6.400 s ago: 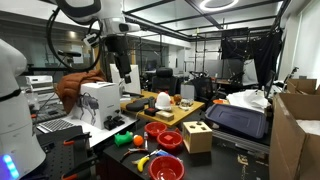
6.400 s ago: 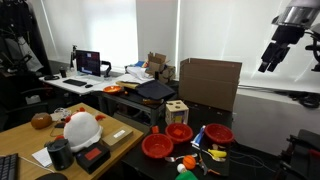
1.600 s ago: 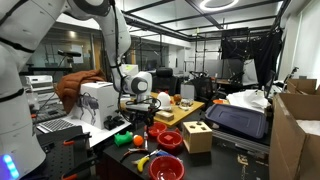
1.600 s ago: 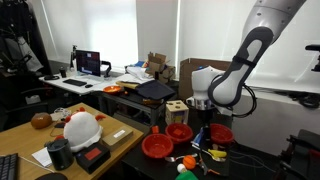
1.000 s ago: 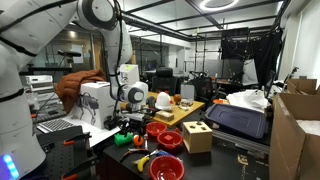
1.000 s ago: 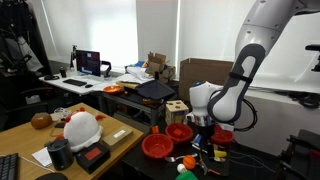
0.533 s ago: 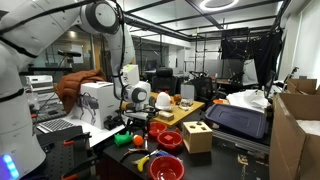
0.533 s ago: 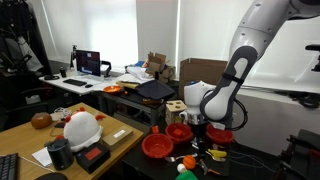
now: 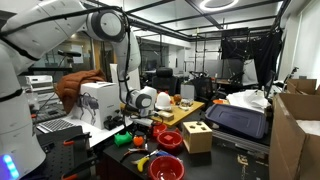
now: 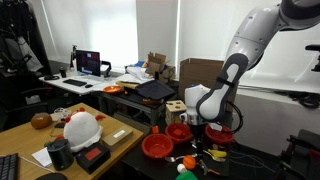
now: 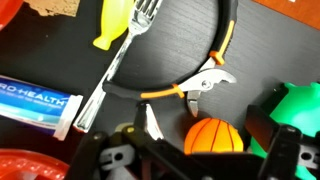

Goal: Put the orange ball in the red bowl on the left.

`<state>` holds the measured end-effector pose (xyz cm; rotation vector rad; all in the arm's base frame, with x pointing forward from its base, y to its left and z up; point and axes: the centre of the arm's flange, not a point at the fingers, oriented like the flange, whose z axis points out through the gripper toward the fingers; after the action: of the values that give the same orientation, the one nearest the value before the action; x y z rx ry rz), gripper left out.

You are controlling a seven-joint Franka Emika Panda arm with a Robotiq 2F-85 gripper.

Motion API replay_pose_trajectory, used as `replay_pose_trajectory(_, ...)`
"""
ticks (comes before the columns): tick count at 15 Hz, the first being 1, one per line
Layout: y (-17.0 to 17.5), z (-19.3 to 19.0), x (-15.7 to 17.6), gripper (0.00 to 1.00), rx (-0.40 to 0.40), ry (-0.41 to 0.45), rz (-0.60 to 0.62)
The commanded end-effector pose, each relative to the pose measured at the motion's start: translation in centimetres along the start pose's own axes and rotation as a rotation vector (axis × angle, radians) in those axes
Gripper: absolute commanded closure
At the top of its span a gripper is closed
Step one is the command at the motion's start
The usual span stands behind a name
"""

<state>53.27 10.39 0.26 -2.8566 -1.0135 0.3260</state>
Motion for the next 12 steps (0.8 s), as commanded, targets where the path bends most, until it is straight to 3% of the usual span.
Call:
replay_pose_trajectory(1,0.0,0.8,1.0,0.00,0.042,0.039,-0.028)
replay_pose_trajectory(12,-3.1,1.6,2.7,0.00,0.070,0.080,-0.145)
